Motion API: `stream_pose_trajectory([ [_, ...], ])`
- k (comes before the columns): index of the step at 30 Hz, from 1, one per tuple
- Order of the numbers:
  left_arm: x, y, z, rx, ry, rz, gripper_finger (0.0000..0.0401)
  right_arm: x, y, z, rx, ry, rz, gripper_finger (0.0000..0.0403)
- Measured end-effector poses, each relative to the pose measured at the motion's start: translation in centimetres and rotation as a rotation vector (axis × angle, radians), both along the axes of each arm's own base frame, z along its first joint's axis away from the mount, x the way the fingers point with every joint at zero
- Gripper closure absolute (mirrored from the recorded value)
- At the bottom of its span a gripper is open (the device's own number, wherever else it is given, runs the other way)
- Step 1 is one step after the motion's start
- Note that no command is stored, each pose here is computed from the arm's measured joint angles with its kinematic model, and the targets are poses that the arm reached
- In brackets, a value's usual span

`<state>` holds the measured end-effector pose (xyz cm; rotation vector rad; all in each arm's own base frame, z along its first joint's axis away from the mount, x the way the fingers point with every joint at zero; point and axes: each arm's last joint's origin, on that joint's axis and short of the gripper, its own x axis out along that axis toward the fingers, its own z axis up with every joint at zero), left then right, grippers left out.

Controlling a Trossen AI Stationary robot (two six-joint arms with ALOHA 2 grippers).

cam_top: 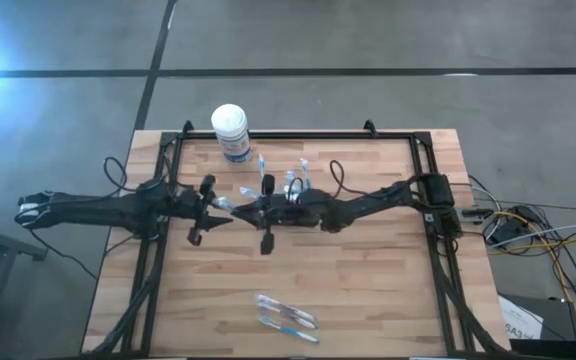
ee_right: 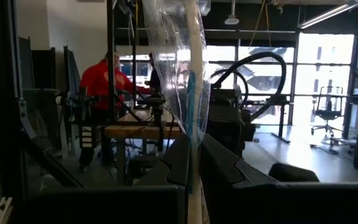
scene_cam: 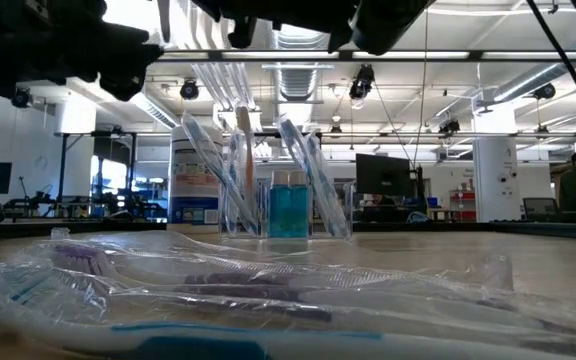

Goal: Pick & Place toothbrushing station
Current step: Put the blue toothbrush in the transparent organizer

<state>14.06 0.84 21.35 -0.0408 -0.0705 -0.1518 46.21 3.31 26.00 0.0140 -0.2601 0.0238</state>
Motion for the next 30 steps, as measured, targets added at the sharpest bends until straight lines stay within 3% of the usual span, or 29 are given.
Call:
stream_pose_trajectory([
  [30, 0.95, 0.17, 0.75, 0.028, -0.115, 0.024, 0.0254, 0.8, -0.82, 0.58, -0.006, -0.02, -0.049, 0.039],
])
